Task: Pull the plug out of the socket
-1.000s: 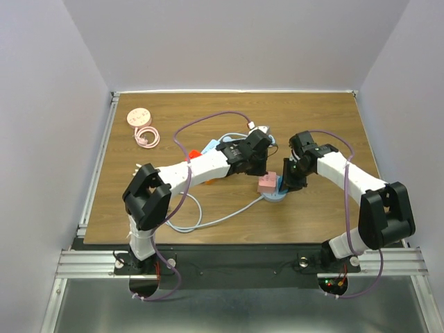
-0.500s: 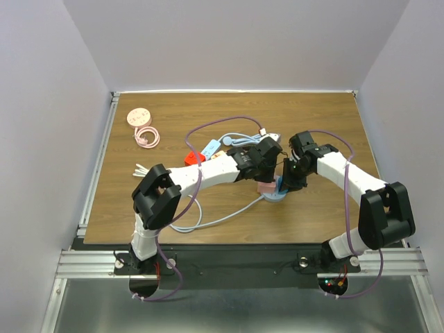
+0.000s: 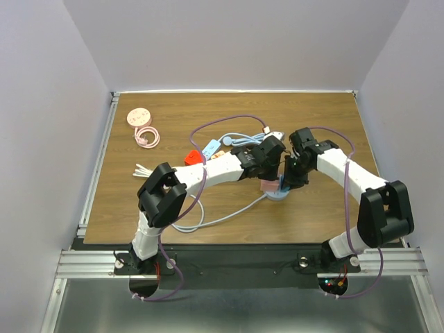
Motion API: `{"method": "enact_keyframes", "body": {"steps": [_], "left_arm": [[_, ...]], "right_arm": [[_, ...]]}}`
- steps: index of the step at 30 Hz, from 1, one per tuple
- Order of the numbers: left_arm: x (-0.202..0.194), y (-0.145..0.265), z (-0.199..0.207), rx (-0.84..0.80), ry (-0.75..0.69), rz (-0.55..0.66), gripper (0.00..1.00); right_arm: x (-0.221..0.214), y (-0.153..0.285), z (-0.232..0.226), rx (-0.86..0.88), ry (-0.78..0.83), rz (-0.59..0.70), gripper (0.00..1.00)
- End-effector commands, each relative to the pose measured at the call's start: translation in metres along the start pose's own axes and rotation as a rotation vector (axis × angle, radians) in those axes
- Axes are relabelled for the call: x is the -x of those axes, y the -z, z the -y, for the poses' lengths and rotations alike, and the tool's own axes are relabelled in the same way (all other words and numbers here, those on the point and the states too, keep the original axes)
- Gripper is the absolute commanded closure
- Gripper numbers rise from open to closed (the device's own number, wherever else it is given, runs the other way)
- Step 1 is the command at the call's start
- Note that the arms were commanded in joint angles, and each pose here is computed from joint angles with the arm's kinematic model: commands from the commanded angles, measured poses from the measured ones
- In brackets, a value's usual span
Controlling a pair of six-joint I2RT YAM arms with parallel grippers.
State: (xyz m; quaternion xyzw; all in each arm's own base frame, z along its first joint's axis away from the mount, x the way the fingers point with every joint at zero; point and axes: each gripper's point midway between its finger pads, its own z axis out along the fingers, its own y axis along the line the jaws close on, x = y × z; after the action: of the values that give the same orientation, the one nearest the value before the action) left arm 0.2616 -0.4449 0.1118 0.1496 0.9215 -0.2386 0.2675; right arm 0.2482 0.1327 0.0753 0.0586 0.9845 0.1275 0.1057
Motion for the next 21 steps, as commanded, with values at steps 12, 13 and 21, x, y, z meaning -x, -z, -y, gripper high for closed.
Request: {"method": "enact_keyframes", "body": {"steps": [12, 13, 21], "left_arm": [[-0.127, -0.043, -0.066, 0.216, -0.078, -0.343, 1.0], [-0.125, -0.043, -0.065, 0.212, -0.078, -0.338, 1.0], [-0.079, -0.02, -0.042, 0.181, -0.07, -0.218, 1.0]], "right_arm": [[0.085, 0.095, -0.012, -0.097, -0.058, 0.356, 1.0], [0.087, 0.094, 0.007, -0.18, -0.086, 0.373, 1.0], [0.114, 0.08, 0.084, -0.373, -0.279, 0.383, 1.0]]}}
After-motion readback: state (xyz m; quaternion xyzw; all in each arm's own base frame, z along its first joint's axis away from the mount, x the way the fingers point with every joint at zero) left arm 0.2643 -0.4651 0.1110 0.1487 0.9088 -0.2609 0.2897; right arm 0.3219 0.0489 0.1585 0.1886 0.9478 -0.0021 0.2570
